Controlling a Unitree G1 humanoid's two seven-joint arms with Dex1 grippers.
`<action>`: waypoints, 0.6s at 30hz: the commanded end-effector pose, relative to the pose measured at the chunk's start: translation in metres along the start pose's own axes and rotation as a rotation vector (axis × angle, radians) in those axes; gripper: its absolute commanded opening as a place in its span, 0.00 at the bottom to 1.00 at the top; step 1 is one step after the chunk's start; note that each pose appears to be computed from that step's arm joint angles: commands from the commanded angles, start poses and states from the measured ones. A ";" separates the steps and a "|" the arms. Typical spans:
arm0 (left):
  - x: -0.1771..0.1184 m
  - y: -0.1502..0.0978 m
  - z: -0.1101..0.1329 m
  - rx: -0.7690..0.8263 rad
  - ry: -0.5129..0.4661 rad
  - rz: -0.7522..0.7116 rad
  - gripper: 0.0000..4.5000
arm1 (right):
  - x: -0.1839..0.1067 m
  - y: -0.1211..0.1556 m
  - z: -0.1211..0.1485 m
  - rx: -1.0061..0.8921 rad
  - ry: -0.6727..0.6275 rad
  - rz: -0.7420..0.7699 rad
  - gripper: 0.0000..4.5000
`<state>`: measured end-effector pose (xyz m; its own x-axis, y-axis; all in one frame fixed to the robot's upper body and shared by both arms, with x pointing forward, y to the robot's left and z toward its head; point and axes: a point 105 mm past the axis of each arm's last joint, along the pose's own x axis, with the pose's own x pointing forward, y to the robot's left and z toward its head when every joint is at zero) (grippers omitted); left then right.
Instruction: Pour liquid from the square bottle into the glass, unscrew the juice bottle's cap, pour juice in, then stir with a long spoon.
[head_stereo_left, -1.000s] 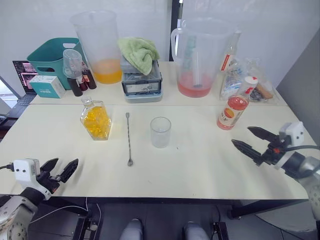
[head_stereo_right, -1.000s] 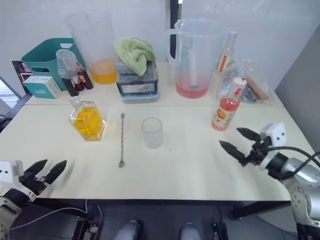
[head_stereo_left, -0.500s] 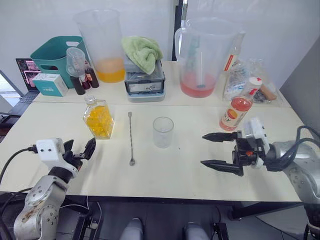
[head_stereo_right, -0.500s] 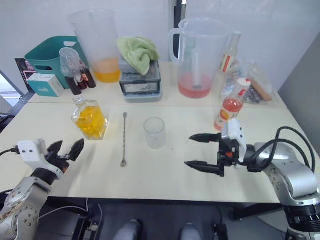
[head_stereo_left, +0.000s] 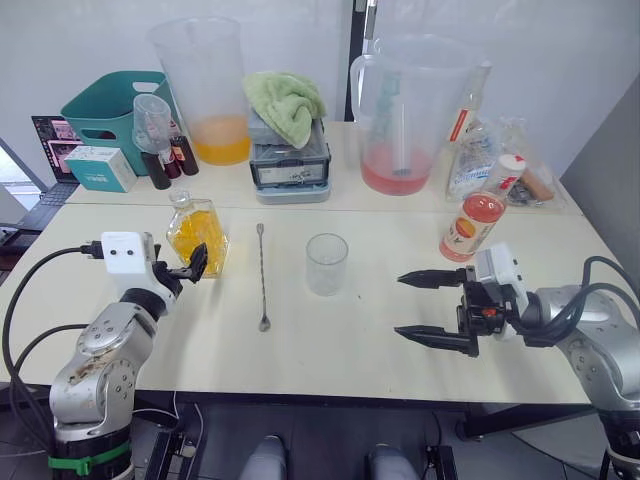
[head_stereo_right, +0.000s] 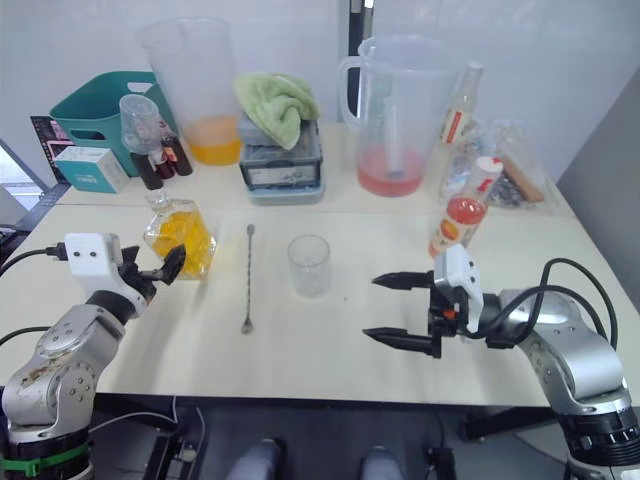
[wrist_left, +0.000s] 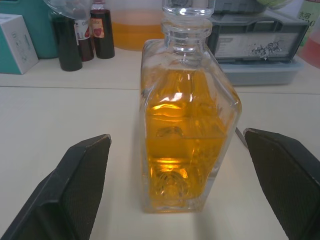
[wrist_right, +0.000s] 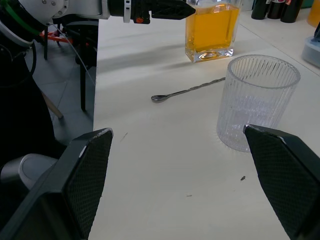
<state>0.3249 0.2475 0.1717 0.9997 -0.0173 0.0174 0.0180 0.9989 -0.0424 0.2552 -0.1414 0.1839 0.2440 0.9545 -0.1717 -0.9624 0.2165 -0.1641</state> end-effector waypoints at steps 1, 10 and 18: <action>0.005 0.002 0.005 0.018 -0.010 0.026 1.00 | 0.000 0.003 0.009 -0.045 -0.022 -0.005 0.99; 0.037 -0.003 0.011 0.043 -0.025 0.041 1.00 | 0.000 0.002 0.006 -0.044 -0.017 -0.033 0.99; 0.050 -0.013 0.010 0.032 -0.023 0.019 0.87 | 0.001 0.003 0.007 -0.042 -0.019 -0.048 1.00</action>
<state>0.3736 0.2362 0.1689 0.9998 0.0048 -0.0196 -0.0050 0.9999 -0.0140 0.2552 -0.1394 0.1807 0.2894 0.9437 -0.1605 -0.9497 0.2622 -0.1711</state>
